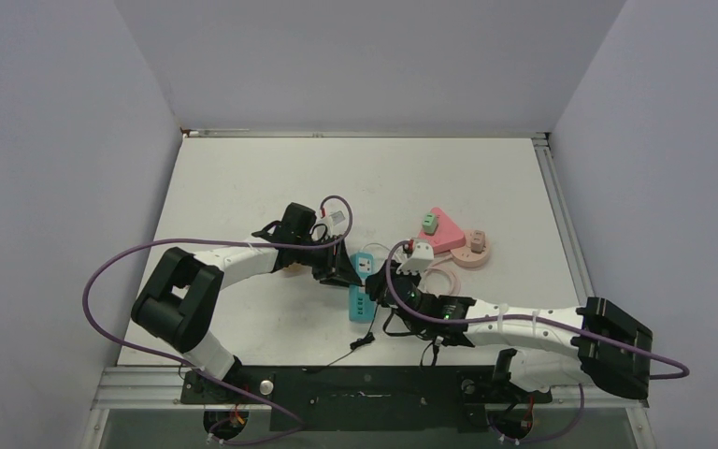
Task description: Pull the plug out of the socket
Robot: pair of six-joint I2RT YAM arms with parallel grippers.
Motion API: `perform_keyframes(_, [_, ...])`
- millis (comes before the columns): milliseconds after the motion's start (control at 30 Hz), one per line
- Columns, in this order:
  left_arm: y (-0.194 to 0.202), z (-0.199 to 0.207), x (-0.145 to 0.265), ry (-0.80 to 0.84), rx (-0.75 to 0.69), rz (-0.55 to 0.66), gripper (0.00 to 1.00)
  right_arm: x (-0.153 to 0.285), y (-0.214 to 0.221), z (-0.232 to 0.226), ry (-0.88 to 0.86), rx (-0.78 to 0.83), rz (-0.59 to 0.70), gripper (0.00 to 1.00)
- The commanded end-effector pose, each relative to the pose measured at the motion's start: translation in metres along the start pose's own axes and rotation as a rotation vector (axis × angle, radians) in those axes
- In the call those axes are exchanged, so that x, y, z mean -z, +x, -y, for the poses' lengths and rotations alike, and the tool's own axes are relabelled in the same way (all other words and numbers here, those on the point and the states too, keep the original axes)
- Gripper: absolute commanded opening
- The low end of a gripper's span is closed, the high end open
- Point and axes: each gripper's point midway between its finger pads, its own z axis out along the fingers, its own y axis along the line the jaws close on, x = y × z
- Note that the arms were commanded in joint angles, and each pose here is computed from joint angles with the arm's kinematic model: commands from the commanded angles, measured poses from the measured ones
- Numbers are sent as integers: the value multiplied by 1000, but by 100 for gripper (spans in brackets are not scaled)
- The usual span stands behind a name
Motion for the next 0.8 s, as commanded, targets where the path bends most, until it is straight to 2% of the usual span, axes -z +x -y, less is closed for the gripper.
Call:
perform_keyframes(0, [-11, 10, 5, 14, -40, 36, 0, -2, -18, -5, -97, -115, 15, 5])
perform_keyframes(767, [-12, 3, 3, -18, -30, 45, 0, -9, -14, 4, -66, -104, -7, 5])
